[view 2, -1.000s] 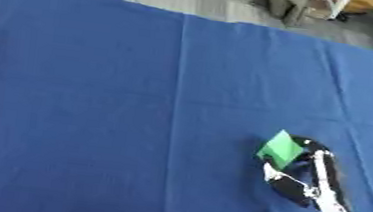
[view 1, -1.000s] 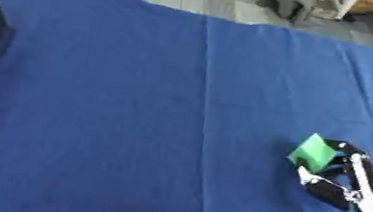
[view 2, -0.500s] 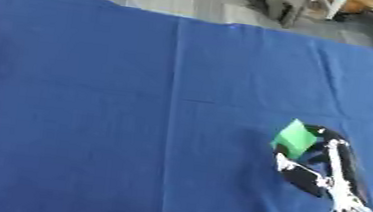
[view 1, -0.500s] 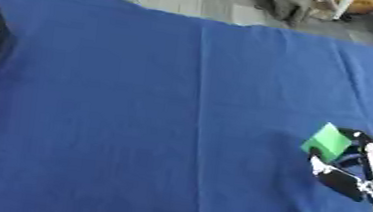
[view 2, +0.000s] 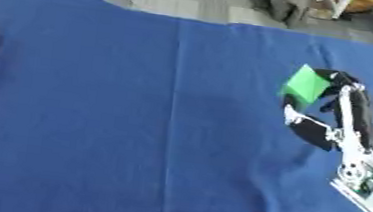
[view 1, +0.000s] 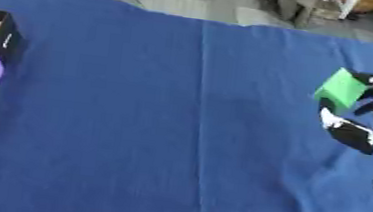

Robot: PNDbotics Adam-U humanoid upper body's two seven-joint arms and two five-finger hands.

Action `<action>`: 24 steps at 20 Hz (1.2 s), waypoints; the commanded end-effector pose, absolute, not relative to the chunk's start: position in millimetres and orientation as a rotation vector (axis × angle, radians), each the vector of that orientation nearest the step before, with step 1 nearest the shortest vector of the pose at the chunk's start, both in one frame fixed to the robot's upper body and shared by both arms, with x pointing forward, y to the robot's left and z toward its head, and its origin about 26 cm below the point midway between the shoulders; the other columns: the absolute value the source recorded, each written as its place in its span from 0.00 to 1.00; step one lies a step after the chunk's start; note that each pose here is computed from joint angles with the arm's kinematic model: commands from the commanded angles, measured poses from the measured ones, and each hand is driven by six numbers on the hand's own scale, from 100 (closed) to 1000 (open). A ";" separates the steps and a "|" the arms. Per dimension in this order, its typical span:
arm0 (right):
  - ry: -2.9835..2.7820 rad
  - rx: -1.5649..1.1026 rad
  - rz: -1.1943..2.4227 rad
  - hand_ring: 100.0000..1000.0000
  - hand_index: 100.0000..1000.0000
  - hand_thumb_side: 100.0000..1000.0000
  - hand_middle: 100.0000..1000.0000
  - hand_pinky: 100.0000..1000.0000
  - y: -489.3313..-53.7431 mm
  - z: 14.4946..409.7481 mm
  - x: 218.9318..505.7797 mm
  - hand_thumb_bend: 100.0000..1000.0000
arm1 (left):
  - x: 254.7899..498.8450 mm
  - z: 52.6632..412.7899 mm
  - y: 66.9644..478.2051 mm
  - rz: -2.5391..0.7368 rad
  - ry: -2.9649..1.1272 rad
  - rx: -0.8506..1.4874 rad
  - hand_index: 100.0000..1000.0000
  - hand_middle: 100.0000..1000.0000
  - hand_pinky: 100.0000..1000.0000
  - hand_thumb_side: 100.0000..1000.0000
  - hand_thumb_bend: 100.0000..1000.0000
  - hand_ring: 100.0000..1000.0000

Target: Pick up the objects with one hand, pass them to the other hand, and then place them into the box on the other side of the table.

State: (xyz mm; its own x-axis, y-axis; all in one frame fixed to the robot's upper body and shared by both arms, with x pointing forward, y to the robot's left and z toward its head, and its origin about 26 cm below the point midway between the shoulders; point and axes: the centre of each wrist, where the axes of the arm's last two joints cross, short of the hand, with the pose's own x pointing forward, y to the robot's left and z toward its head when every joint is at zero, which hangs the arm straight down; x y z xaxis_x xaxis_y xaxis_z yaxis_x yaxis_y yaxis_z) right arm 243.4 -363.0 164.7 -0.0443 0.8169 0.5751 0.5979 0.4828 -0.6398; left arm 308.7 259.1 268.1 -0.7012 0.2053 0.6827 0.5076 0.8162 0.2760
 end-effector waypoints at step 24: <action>-1.901 -1.457 0.466 0.49 0.56 0.00 0.56 0.47 -296.5 146.3 258.4 0.10 | 286.5 361.0 280.9 -0.934 -2.400 -0.257 0.83 0.67 1.00 0.56 0.00 1.00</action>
State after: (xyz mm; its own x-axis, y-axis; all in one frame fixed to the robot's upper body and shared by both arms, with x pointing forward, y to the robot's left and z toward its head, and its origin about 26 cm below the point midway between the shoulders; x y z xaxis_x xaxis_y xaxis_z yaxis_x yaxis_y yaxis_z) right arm 258.0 -296.9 141.9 -0.2419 0.9077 0.3429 0.5804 0.4186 -0.6986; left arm 292.8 279.6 349.4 -0.8132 0.0275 0.5813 0.3893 0.7683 0.5082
